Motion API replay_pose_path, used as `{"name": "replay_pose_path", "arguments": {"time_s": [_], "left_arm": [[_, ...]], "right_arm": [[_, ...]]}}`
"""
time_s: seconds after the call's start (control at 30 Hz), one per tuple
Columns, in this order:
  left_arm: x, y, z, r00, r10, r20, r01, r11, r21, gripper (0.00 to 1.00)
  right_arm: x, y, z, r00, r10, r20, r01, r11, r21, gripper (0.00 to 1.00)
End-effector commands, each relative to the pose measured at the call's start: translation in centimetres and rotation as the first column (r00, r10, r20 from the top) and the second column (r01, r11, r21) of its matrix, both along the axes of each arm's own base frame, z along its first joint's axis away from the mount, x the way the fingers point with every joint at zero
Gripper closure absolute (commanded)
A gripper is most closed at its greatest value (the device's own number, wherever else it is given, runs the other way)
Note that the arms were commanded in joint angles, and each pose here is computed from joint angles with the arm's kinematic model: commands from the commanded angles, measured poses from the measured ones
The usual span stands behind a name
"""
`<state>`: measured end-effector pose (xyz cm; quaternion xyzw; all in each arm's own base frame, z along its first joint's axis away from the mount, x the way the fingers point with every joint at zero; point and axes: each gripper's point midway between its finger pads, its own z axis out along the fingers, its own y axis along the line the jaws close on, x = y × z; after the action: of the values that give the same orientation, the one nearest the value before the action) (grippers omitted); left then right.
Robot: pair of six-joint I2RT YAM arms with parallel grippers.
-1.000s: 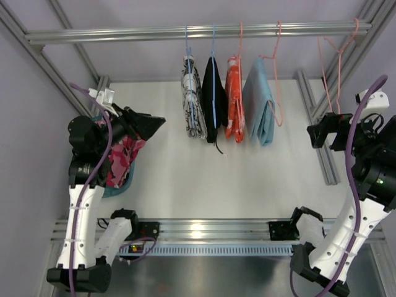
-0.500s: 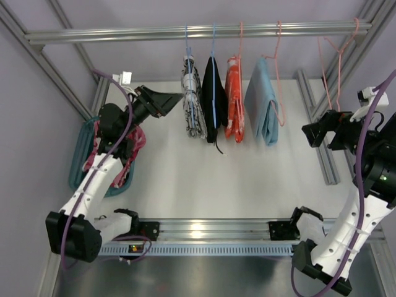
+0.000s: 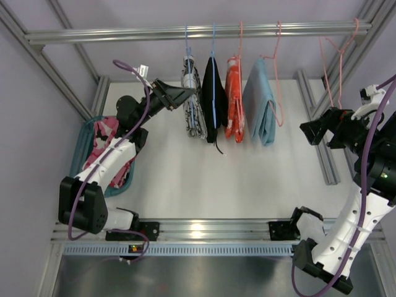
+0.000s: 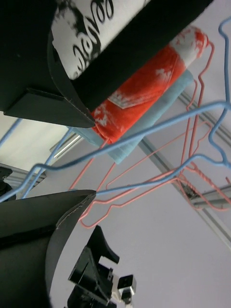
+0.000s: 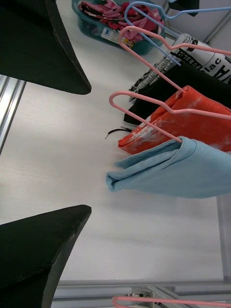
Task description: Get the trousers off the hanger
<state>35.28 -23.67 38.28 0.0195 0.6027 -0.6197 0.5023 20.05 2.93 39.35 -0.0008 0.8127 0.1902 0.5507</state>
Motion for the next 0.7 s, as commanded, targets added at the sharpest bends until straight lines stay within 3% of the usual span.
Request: {"name": "replay_pose_path", "arguments": {"time_s": [0.0, 0.4, 0.63, 0.67], "left_arm": [[-2.4, -0.9, 5.4, 0.979, -0.074, 0.191, 0.088, 0.994, -0.066, 0.41], [-2.1, -2.5, 5.6, 0.978, -0.119, 0.174, 0.136, 0.987, -0.084, 0.61], [-2.4, -2.6, 6.2, 0.975, -0.156, 0.160, 0.175, 0.978, -0.114, 0.86], [-2.8, -2.7, 6.8, 0.971, -0.164, 0.172, 0.186, 0.976, -0.117, 0.94]], "right_arm": [[0.2, 0.1, 2.1, 0.997, 0.013, 0.078, -0.011, 1.000, -0.023, 0.01], [-0.2, 0.6, 2.8, 0.994, 0.033, 0.102, -0.030, 0.999, -0.029, 0.01], [-0.2, 0.9, 2.9, 0.994, 0.029, 0.101, -0.029, 1.000, -0.003, 0.01], [-0.2, 0.8, 2.9, 0.995, 0.027, 0.100, -0.027, 1.000, -0.001, 0.01]]}}
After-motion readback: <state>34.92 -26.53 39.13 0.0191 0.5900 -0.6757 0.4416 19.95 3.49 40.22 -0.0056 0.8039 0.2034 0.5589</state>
